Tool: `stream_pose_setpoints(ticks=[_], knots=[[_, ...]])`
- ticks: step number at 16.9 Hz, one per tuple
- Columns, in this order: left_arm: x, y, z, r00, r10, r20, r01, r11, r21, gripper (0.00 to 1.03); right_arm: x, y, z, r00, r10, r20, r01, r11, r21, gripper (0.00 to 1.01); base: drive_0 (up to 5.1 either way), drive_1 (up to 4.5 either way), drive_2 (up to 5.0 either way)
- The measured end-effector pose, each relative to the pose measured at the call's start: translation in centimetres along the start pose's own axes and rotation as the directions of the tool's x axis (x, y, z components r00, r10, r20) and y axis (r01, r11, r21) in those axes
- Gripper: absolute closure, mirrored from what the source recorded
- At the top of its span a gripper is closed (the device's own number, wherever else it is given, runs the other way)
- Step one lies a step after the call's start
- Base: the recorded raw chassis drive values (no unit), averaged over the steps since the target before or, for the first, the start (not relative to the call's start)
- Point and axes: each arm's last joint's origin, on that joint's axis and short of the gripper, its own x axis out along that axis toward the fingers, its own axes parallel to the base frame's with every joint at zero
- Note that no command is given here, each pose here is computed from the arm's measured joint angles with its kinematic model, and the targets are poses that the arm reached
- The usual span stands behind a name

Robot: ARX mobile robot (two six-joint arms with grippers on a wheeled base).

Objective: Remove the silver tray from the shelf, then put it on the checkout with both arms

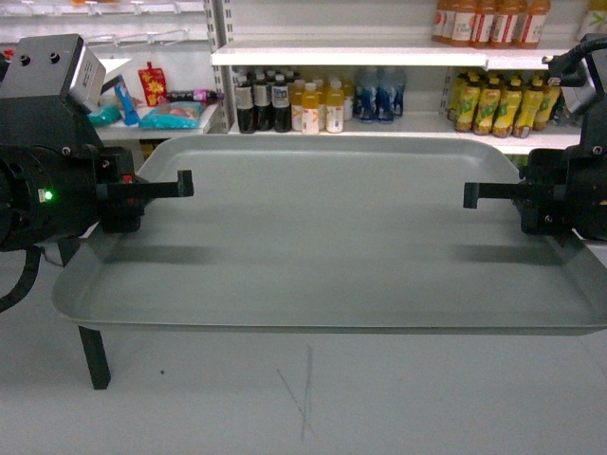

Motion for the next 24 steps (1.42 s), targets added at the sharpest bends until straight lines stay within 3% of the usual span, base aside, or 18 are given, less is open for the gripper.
stream_pose_setpoints(ticks=[15, 24], knots=[[-0.01, -0.08, -0.05, 1.000, 0.000, -0.004, 0.000, 1.0000, 0.001, 0.99, 0.00, -0.04, -0.08, 1.000, -0.003, -0.005, 0.003, 1.0000, -0.001, 0.98, 0.0, -4.28, 4.4], [-0.11, -0.08, 0.09, 1.000, 0.001, 0.004, -0.001, 1.0000, 0.000, 0.99, -0.11, -0.07, 0.11, 1.000, -0.003, 0.003, 0.003, 1.0000, 0.001, 0.98, 0.0, 0.00, 0.0]])
